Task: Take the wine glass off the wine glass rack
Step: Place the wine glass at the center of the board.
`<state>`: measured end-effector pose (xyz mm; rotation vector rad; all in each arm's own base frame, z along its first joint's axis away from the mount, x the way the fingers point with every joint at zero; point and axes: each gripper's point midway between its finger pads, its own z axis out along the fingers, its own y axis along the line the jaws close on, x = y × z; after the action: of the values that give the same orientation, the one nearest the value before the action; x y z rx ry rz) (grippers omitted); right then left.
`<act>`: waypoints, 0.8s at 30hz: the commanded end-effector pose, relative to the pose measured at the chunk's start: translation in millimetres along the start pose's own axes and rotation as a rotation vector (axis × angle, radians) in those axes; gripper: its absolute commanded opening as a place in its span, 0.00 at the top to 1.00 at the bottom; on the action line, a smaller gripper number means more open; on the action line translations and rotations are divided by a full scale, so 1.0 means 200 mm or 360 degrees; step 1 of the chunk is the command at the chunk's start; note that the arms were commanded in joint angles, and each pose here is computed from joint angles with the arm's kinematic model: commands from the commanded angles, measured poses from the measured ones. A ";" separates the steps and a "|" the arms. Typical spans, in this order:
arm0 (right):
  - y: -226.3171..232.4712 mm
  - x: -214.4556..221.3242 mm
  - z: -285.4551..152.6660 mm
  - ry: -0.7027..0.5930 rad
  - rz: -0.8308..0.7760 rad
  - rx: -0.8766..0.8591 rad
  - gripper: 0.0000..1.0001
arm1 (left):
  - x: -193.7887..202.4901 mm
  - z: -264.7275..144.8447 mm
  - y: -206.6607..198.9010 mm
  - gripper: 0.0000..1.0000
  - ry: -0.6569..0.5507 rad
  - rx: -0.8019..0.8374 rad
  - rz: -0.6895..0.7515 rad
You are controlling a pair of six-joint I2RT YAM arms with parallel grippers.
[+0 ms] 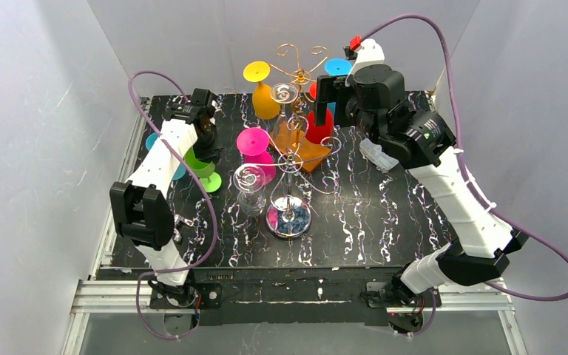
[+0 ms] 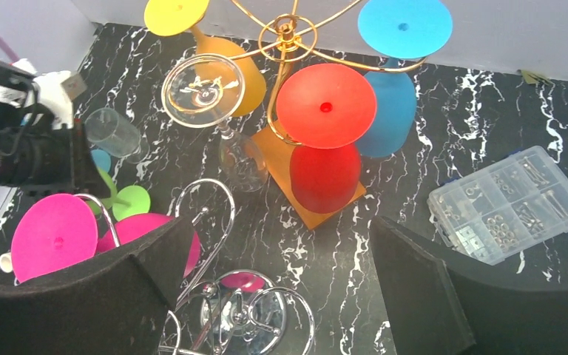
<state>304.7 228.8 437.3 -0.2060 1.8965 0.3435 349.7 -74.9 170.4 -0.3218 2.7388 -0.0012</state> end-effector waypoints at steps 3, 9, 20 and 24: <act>0.03 -0.05 -0.04 -0.0047 0.0053 -0.0085 0.02 | -0.03 0.08 0.04 1.00 -0.0018 -0.0069 -0.0002; 0.04 -0.03 -0.04 -0.0020 0.0046 -0.0108 0.02 | -0.04 0.13 0.04 1.00 -0.0009 -0.0094 0.0003; 0.08 0.01 -0.03 0.0031 0.0025 -0.0168 0.02 | -0.06 0.12 0.05 0.77 -0.0028 -0.0096 0.0029; 0.09 0.01 -0.04 0.0038 0.0020 -0.0198 0.02 | -0.09 0.07 0.05 0.70 -0.0057 -0.0077 0.0049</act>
<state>296.1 243.6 429.6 -0.2765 1.9289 0.4312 364.6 -67.2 146.9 -0.3100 2.7486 0.0570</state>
